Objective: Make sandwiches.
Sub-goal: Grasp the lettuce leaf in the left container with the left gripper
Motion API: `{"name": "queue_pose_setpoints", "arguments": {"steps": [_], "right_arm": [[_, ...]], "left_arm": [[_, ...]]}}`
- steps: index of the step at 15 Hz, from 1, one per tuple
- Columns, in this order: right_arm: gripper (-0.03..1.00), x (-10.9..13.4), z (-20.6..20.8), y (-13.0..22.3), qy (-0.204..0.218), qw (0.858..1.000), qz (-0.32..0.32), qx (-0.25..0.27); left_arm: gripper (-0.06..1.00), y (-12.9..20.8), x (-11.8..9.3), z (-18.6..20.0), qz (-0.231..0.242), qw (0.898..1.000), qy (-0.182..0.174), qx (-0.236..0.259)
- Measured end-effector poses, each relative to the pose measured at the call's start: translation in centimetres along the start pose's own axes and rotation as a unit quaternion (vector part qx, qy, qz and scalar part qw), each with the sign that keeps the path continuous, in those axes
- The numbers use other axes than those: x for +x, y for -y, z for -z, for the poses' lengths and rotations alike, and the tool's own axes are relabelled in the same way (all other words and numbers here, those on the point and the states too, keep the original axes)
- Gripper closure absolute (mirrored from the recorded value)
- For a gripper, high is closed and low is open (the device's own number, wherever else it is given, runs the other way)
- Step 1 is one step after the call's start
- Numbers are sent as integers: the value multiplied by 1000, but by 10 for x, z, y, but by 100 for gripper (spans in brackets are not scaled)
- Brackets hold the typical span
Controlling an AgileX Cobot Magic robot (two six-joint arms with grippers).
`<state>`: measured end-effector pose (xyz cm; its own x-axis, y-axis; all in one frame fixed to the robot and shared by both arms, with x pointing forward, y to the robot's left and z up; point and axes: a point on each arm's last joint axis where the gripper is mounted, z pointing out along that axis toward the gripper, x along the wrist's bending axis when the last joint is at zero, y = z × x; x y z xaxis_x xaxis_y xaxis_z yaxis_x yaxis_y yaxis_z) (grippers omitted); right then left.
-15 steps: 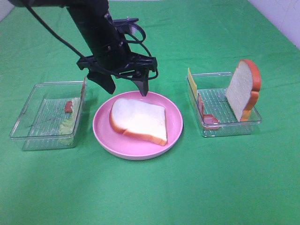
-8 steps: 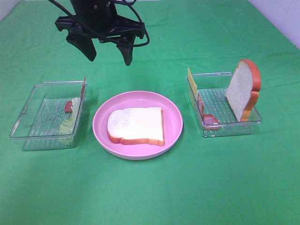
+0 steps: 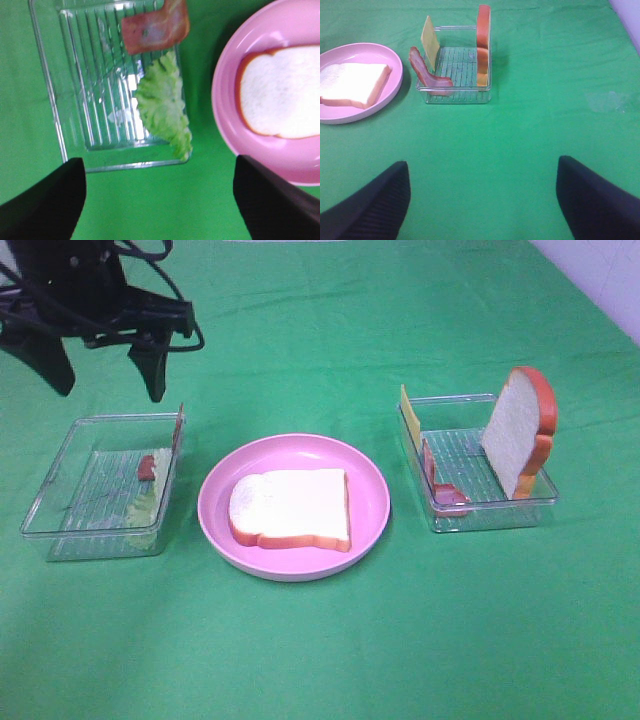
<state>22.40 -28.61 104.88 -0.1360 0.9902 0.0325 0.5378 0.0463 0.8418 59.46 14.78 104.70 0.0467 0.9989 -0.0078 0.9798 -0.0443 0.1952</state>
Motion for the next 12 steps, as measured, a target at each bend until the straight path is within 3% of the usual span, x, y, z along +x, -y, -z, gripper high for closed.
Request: {"name": "queue_pose_setpoints", "arguments": {"steps": [3, 12], "right_arm": [[21, 0, 0, 0, 0, 1000, 0, 0], [21, 0, 0, 0, 0, 1000, 0, 0]], "left_arm": [[18, 19, 5, -31, 6, 998, -24, 60], [20, 10, -10, -102, 30, 997, 7, 65]]}}
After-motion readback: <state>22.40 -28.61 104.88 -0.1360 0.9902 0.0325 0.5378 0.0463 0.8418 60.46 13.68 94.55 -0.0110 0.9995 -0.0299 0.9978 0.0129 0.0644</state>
